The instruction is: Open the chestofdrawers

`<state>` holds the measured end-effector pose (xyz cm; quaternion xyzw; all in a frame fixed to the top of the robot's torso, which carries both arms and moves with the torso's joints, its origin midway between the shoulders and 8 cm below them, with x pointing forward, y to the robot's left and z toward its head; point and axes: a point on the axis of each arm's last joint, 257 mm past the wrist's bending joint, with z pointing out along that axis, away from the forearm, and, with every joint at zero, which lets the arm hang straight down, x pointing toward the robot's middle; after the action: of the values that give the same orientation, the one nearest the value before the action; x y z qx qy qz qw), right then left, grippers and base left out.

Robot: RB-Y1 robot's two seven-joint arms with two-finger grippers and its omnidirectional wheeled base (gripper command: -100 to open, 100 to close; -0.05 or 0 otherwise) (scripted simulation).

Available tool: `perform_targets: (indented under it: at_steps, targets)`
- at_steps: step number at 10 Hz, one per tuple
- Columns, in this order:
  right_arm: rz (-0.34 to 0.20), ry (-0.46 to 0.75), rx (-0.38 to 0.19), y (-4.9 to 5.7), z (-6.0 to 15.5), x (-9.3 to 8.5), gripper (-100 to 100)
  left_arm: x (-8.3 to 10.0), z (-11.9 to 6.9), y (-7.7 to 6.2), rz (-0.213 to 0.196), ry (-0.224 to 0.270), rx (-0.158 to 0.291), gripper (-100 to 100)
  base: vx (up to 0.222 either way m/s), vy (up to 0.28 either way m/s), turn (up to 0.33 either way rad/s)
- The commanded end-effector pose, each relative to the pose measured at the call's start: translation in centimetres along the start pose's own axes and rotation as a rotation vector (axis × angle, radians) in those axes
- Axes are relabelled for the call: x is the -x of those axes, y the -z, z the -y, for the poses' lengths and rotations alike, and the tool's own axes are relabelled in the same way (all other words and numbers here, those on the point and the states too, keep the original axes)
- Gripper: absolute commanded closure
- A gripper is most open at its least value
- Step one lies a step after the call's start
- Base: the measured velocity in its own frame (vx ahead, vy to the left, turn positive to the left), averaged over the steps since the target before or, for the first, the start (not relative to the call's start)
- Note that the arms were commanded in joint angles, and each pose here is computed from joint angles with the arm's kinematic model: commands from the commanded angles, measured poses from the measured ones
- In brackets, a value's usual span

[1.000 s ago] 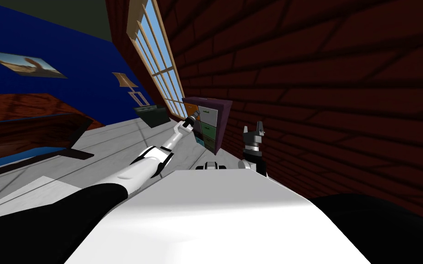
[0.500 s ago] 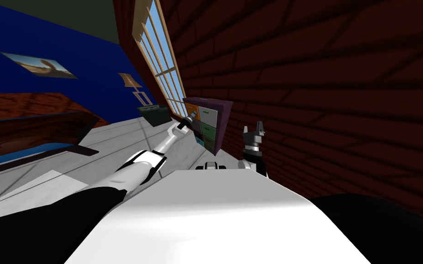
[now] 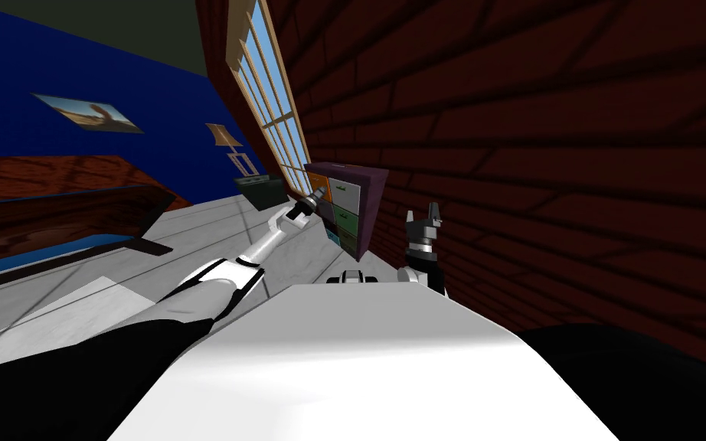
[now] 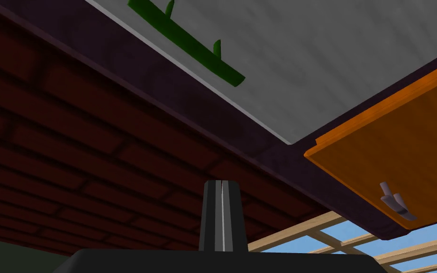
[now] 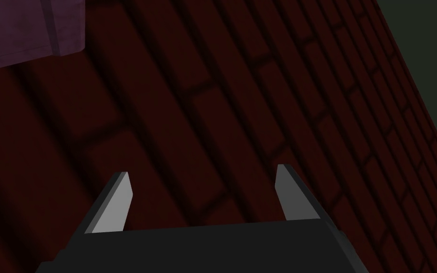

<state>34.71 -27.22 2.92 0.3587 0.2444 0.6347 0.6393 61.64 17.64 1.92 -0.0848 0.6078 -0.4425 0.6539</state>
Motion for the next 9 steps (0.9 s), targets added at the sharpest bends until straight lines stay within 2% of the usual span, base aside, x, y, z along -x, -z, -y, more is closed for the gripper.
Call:
perform_targets:
  at_steps: [1,2,3,5,6,7,9]
  targets:
    - [0.0,0.0,0.0,0.0,0.0,0.0,0,-0.5,0.3,2.3,-0.043,0.01,-0.011,100,0.041,-0.09,0.096]
    - [0.0,0.0,0.0,0.0,0.0,0.0,0,-0.4,1.6,2.3,-0.046,0.001,-0.036,100,0.02,-0.04,-0.006]
    - [0.0,0.0,0.0,0.0,0.0,0.0,0,-1.5,0.3,4.0,-0.081,0.025,-0.007,100,0.047,-0.07,0.131]
    - [0.0,0.0,0.0,0.0,0.0,0.0,0,-1.5,2.7,4.7,-0.101,0.013,-0.052,100,0.028,-0.069,0.03]
    - [0.0,0.0,0.0,0.0,0.0,0.0,0,-3.0,1.6,6.3,-0.138,0.047,-0.022,100,0.021,-0.082,0.139]
    - [0.0,0.0,0.0,0.0,0.0,0.0,0,-3.0,1.7,6.9,-0.153,0.044,-0.021,100,0.037,-0.09,0.081]
    - [0.0,0.0,0.0,0.0,0.0,0.0,0,-3.1,4.0,7.1,-0.166,0.031,-0.065,100,0.022,-0.03,-0.016]
